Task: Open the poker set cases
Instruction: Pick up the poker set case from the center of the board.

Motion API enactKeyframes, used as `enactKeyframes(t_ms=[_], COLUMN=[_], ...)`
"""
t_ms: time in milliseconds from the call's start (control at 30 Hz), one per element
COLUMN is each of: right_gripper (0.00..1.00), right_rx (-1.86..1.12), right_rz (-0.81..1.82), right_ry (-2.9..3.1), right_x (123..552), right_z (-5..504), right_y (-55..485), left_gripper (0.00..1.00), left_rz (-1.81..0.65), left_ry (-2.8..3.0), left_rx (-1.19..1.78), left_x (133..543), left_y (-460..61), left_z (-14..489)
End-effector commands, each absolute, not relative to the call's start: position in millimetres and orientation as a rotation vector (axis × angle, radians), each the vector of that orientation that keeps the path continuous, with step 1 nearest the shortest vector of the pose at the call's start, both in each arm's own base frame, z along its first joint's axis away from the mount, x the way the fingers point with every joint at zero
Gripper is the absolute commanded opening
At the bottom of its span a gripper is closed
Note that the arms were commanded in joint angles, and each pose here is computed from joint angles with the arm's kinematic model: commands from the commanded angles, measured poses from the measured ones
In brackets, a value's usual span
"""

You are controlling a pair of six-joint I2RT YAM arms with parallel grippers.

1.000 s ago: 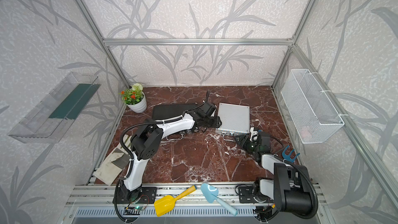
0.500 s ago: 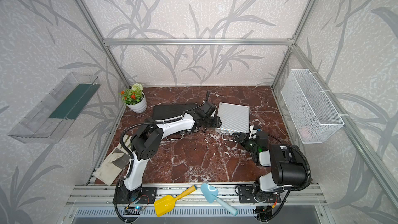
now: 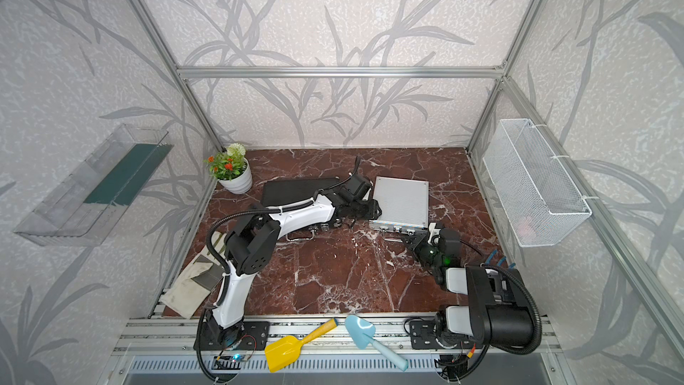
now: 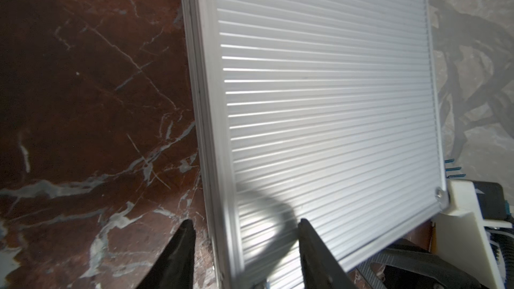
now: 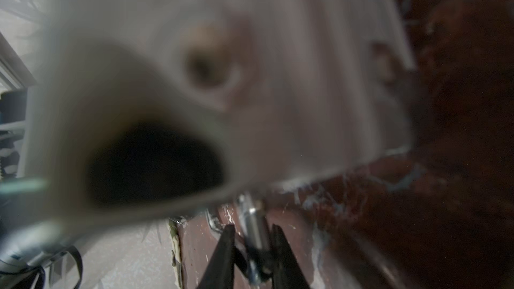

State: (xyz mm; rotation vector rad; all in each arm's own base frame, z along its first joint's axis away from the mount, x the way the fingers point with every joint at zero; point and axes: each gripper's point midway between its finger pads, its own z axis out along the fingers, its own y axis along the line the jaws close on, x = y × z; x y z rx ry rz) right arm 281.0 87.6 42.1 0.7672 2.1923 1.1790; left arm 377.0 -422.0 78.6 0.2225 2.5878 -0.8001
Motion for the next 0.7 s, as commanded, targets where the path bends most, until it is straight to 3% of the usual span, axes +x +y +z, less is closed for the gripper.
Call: enactKeyframes(t_ms=[0, 233, 667], right_gripper=[0.13, 0.09, 0.07], right_rx=[0.633, 0.677, 0.830], right_rz=[1.127, 1.142, 1.283], right_ry=[2.164, 2.135, 1.909], right_x=[293, 297, 311], right_z=[68, 75, 138], right_y=[87, 85, 79], left_gripper=[0.49, 0.49, 0.53], left_rz=[-0.779, -0.759, -0.745], left_ry=[2.574, 2.530, 2.318], left_rx=[0.219, 0.213, 0.278], left_x=[378, 378, 356], left_y=[-418, -409, -389], left_z=[86, 96, 155])
